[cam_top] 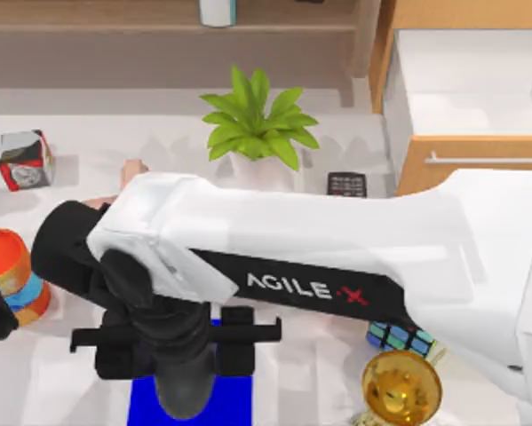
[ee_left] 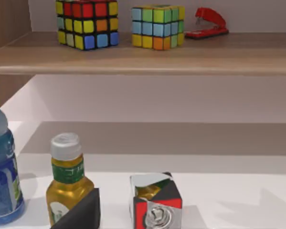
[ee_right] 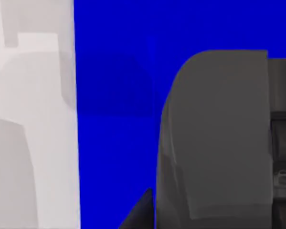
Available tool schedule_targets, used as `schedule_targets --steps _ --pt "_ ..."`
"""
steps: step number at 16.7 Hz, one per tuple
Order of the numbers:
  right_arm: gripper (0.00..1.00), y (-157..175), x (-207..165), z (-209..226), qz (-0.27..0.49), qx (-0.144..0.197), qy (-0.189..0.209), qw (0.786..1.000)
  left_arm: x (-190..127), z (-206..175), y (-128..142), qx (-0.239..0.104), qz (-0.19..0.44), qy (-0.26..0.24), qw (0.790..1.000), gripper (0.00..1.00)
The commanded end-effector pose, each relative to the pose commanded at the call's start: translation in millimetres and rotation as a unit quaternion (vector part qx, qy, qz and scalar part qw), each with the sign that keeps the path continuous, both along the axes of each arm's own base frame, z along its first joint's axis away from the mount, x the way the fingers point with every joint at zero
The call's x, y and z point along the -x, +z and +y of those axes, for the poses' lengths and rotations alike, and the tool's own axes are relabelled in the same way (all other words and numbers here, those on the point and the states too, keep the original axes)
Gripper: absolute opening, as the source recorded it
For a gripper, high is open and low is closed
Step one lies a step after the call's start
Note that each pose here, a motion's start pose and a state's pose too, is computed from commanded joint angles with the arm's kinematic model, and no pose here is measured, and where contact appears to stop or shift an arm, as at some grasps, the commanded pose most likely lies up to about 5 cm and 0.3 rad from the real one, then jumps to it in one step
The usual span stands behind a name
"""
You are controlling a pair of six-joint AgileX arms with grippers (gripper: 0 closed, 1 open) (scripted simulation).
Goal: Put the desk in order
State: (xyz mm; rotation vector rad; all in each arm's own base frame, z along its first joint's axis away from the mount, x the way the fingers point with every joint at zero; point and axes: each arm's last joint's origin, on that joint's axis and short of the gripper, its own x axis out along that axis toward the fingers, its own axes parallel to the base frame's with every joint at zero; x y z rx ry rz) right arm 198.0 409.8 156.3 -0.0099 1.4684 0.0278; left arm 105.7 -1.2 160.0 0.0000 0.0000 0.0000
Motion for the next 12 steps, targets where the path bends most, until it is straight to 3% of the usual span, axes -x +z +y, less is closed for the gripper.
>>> schedule_targets --steps 8,12 --pt "0.0 -5.4 -8.1 1.4 -0.006 -0.008 -0.006 1.0 0.0 0.0 0.0 0.0 0.0 0.0 1.0 1.0" --pt "0.0 -21.8 -15.2 -2.2 0.0 0.006 -0.015 1.0 0.0 0.0 0.0 0.0 0.0 0.0 1.0 1.0"
